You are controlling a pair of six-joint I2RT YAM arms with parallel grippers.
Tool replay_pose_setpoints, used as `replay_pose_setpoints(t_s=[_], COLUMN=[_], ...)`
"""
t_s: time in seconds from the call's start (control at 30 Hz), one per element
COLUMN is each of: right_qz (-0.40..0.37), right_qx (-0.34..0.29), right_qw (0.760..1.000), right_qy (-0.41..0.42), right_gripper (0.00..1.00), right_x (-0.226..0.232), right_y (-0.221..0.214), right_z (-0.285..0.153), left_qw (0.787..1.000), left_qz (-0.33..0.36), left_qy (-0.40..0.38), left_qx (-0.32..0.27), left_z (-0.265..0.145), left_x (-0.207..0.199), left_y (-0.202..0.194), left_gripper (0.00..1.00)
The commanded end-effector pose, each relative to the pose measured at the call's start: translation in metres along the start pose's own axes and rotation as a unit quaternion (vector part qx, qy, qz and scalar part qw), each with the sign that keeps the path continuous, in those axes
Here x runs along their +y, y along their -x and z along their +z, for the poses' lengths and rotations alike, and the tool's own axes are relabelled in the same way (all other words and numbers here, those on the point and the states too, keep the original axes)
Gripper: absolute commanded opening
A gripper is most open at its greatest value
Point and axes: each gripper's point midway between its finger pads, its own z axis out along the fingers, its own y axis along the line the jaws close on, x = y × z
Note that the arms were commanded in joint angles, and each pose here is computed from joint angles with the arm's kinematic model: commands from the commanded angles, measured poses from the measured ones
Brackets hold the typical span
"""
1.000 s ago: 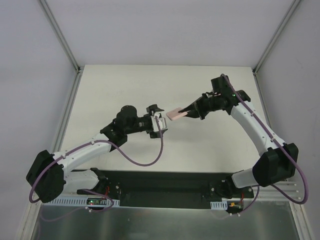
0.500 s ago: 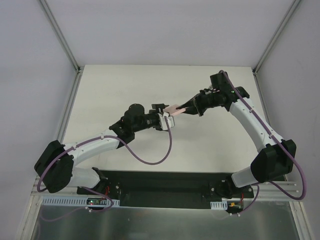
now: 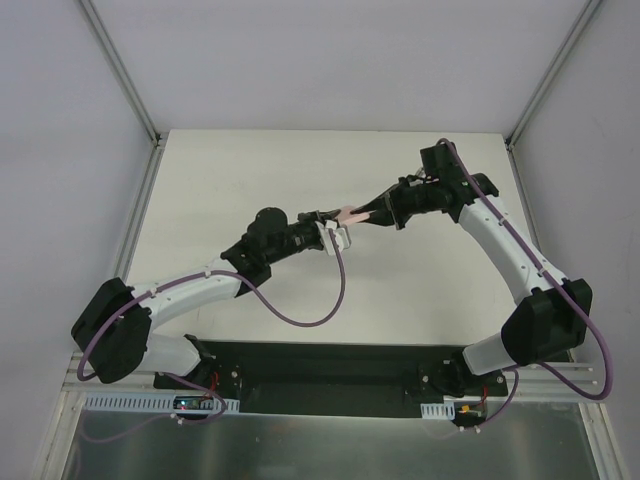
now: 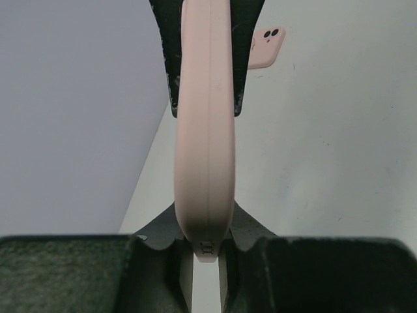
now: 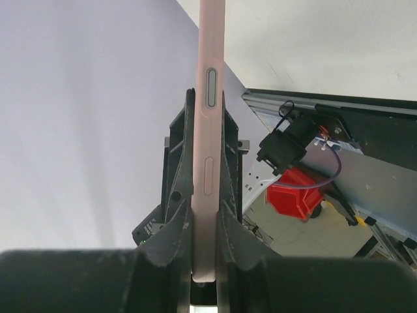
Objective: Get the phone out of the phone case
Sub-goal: Pick up the phone at the center of the board.
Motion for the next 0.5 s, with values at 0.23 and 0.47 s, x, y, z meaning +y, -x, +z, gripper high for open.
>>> replay_pose_setpoints(t_s=[0.23,0.47], right_qz=[-0.001,-0.101], right_qx=[-0.030,-0.097], right_qw=[0.997,0.985], right_qy=[0.074,0.100], right_gripper=[0.41,0.68], right_x=[0.042,0.046], right_y=[-0.006,0.006], right_z=[-0.023,-0.047], left_qw=[0.997,0.994], left_qz=[-0.036,-0.099], left_qy=[0.055,0.036], left_qx=[-0.030,0.000], left_z=[-0.015,-0.019], left_x=[0.014,0.007], left_y=[0.016,0.010], left_gripper=[0.00,0.00])
